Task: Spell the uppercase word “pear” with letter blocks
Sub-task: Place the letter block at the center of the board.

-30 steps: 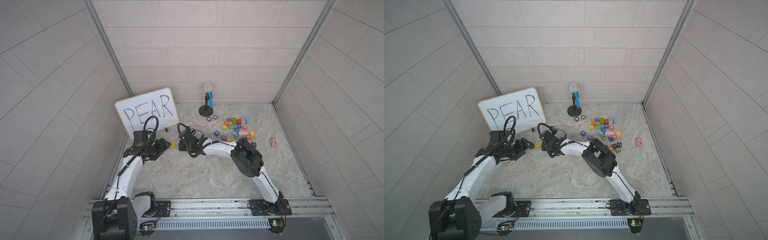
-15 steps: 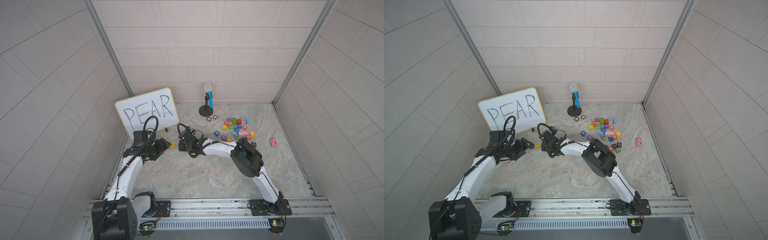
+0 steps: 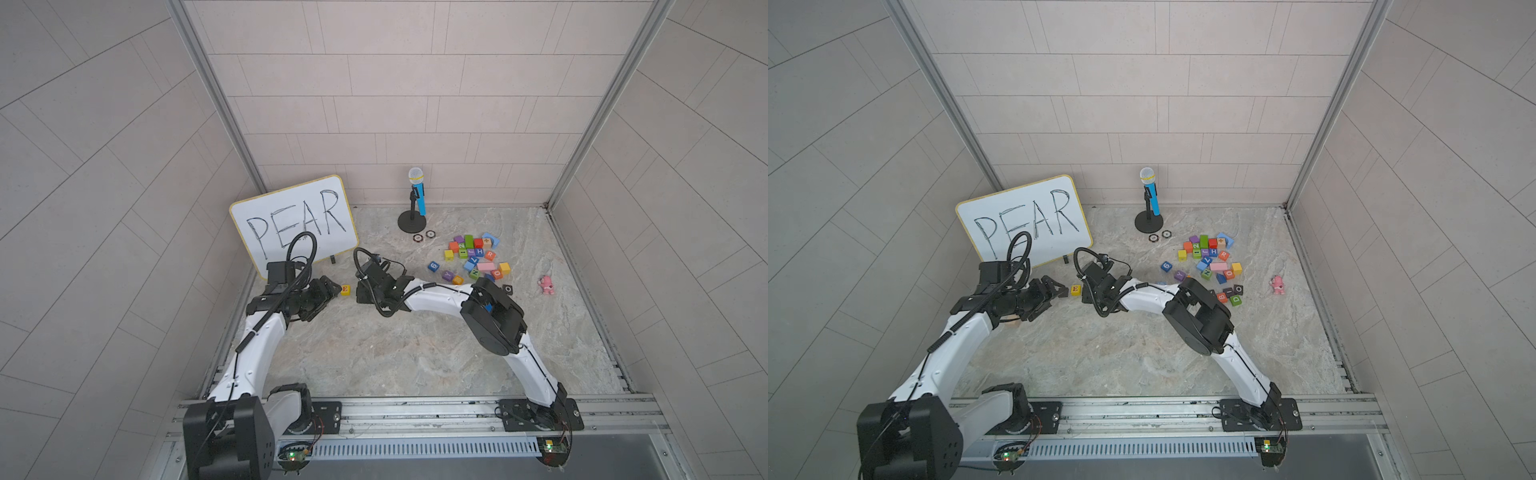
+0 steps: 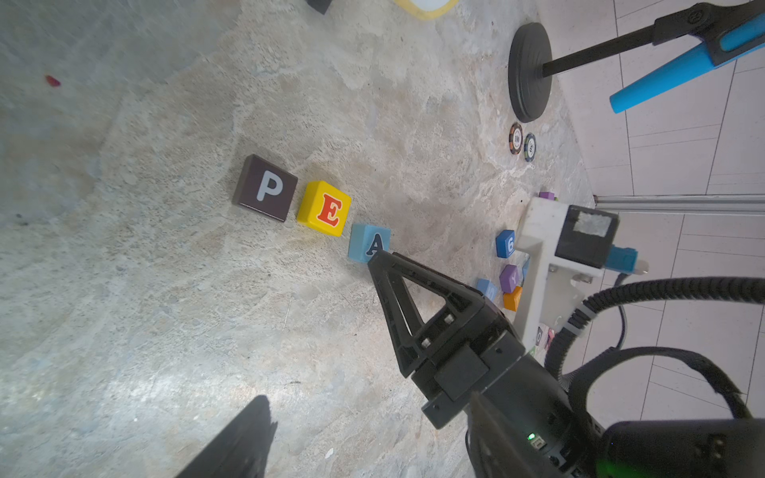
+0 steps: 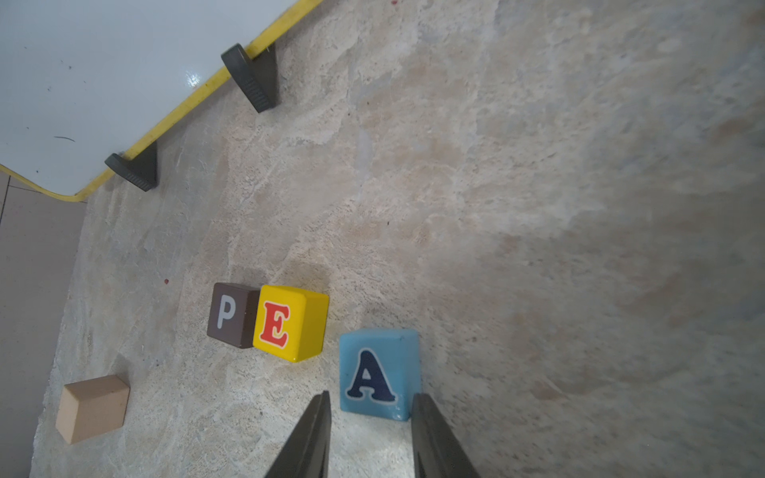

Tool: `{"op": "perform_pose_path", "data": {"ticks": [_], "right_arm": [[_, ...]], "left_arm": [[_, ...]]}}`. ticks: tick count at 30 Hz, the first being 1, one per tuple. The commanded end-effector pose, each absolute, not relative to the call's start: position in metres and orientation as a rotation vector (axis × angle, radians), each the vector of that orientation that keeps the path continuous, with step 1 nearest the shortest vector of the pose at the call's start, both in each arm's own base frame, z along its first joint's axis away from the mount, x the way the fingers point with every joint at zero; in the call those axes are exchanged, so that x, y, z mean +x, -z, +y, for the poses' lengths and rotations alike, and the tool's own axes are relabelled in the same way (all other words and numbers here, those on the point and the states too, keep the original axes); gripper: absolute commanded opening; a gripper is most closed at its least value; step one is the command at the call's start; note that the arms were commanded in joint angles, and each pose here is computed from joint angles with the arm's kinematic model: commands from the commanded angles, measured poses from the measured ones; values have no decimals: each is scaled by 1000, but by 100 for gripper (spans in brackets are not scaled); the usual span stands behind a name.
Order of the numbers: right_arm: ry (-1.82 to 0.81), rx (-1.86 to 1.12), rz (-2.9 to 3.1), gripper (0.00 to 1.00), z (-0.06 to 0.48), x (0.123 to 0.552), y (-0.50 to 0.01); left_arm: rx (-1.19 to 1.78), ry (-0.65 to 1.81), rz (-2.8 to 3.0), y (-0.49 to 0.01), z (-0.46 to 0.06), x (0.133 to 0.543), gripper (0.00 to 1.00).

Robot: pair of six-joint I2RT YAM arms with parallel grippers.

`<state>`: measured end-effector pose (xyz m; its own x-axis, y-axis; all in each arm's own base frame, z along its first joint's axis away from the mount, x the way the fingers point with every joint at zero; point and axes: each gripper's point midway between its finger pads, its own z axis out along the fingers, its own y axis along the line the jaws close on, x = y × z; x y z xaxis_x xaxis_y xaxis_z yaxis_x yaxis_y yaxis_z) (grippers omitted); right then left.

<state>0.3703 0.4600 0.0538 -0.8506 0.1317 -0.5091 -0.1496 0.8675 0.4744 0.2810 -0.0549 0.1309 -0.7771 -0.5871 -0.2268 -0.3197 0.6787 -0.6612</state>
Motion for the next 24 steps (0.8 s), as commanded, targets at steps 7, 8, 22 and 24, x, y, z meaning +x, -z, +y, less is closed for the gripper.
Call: {"op": "perform_pose_path", "data": {"ticks": [7, 8, 22, 24], "right_arm": [[-705, 1, 2490, 36, 468, 370, -55], [-705, 0, 2490, 36, 468, 370, -56], [-662, -44, 2429, 36, 456, 371, -87], [-669, -93, 2398, 36, 453, 370, -105]], "left_arm": [[-706, 854, 2455, -131, -53, 280, 78], [-706, 855, 2454, -132, -53, 280, 78], [-690, 849, 2445, -135, -53, 280, 78], [-665, 868, 2440, -140, -57, 279, 78]]}}
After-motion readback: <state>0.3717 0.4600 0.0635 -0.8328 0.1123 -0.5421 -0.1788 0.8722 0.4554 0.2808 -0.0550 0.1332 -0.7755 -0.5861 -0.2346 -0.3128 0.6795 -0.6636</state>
